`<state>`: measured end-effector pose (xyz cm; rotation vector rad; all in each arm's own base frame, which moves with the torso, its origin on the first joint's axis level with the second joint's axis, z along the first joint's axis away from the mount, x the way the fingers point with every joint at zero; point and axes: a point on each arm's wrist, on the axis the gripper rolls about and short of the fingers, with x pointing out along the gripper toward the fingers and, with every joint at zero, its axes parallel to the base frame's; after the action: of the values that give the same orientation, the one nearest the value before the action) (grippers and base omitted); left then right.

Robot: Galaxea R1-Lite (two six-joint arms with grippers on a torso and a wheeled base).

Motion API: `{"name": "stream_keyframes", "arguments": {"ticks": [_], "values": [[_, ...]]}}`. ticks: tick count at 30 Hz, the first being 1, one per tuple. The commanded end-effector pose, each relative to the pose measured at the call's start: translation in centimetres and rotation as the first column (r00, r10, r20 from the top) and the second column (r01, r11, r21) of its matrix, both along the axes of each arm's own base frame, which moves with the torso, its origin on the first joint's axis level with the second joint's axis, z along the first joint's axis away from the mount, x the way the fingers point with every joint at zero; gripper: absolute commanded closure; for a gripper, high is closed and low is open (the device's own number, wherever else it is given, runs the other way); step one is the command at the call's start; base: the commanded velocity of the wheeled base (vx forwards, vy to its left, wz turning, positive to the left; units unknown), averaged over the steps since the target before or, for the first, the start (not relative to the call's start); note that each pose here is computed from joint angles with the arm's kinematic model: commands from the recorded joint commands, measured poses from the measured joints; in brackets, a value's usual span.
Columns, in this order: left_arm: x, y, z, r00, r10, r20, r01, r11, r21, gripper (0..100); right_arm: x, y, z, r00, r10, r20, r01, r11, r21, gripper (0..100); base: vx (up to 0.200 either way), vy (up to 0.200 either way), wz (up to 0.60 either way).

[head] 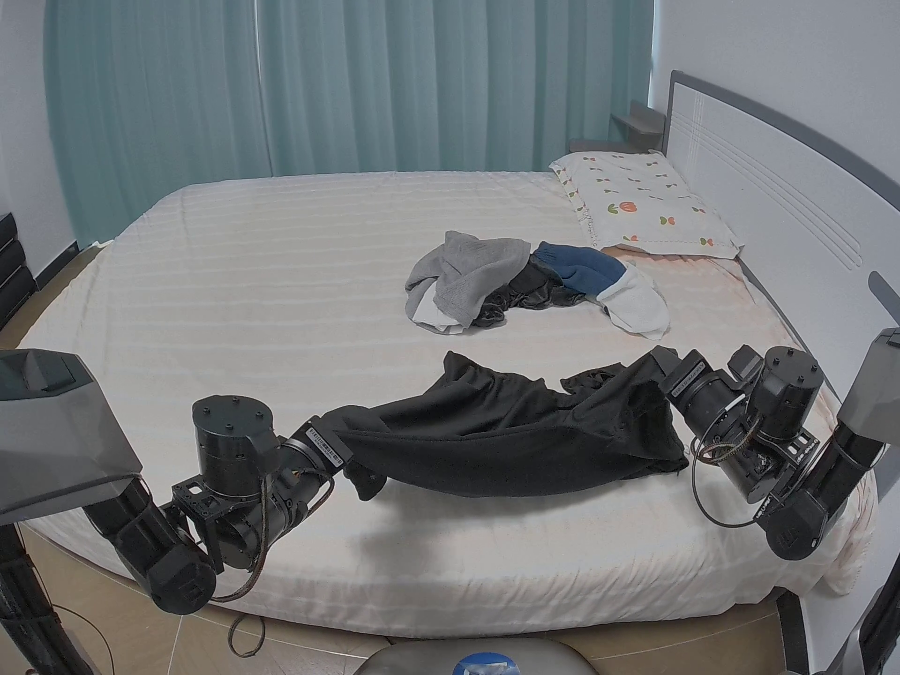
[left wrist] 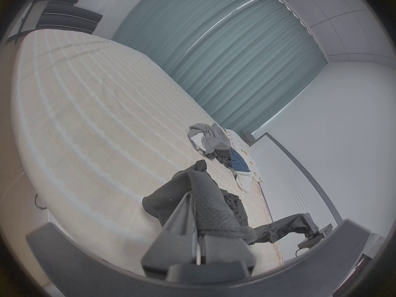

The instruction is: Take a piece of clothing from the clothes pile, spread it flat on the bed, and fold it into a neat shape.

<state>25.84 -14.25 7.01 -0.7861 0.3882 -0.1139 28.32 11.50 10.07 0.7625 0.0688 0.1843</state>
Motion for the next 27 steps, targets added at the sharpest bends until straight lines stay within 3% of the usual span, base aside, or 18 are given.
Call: {"name": "stream_keyframes", "arguments": {"ticks": [1, 27], "values": [[-0.1, 0.0, 0.3, 1.000, 0.001, 0.007, -0.001, 1.000, -0.003, 100, 0.6, 0.0, 0.0, 1.000, -0.009, 0.010, 0.009, 0.999, 0.036, 100, 0.000, 0.200, 0.00], [-0.8, 0.3, 0.5, 0.999, -0.039, -0.003, 0.039, 0.999, -0.010, 100, -0.4, -0.3, 1.9, 0.999, 0.011, 0.050, -0.017, 0.993, 0.118, 100, 0.000, 0.200, 0.00]]}}
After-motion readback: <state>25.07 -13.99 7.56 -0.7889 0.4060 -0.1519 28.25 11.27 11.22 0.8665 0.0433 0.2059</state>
